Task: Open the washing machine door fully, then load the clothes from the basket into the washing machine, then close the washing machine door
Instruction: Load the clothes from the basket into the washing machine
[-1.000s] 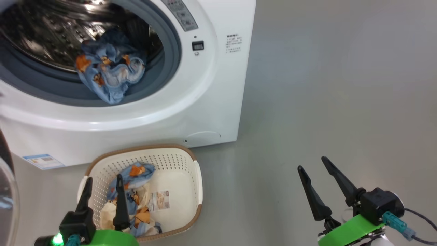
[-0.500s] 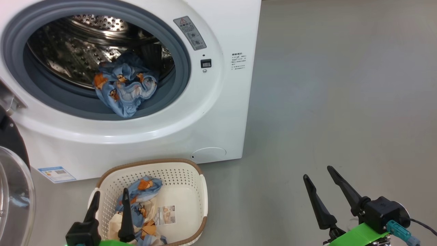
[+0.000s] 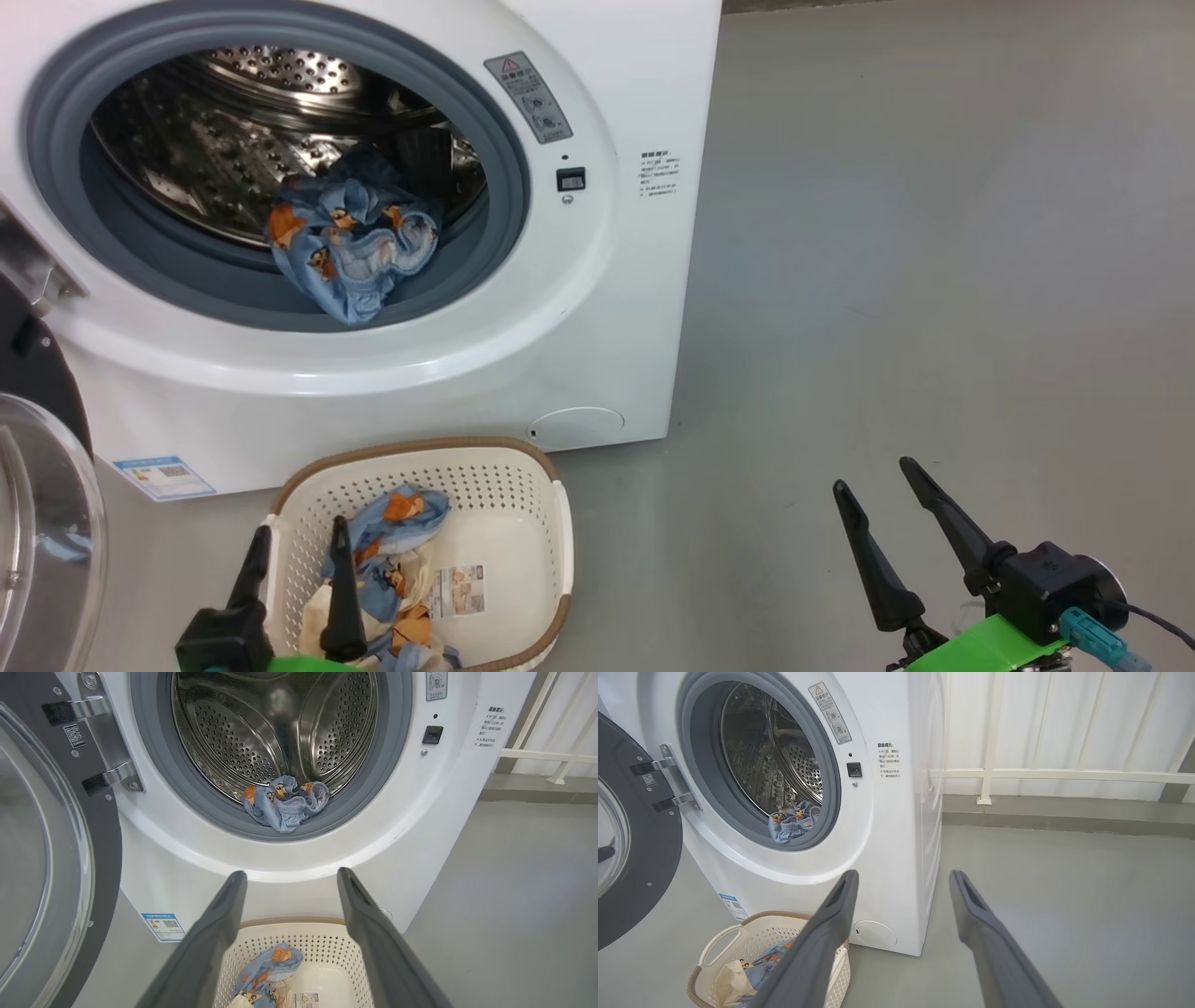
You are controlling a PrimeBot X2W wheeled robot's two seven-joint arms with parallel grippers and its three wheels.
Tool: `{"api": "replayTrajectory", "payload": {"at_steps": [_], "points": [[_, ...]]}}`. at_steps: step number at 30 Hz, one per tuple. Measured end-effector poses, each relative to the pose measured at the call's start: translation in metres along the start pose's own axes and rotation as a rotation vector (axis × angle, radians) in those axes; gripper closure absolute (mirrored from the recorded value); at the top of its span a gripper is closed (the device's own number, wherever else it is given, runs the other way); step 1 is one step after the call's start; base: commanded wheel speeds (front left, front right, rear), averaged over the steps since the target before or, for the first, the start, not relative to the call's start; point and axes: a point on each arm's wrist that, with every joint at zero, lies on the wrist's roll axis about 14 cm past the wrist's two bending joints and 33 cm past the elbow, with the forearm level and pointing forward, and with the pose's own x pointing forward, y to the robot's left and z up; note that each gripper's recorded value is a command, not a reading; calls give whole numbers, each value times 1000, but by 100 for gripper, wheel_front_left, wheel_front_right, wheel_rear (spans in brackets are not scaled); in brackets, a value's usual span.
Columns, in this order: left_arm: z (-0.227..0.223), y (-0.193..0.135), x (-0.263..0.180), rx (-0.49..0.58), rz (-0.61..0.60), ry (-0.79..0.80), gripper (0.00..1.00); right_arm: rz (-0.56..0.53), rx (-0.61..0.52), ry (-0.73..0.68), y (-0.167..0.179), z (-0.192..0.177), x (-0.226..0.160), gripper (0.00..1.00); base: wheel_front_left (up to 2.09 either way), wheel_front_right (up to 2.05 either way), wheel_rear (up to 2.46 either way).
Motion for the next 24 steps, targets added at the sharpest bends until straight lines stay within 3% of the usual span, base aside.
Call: {"api": "replayTrajectory", "payload": {"at_steps": [14, 24], "points": [[-17, 6, 6, 4, 17, 51, 0, 0, 4, 16, -1, -6, 3, 0, 0, 0, 0], [-7, -3, 56, -11, -42, 45, 0, -1, 12, 47, -4, -19, 16, 0, 0, 0, 0]]}}
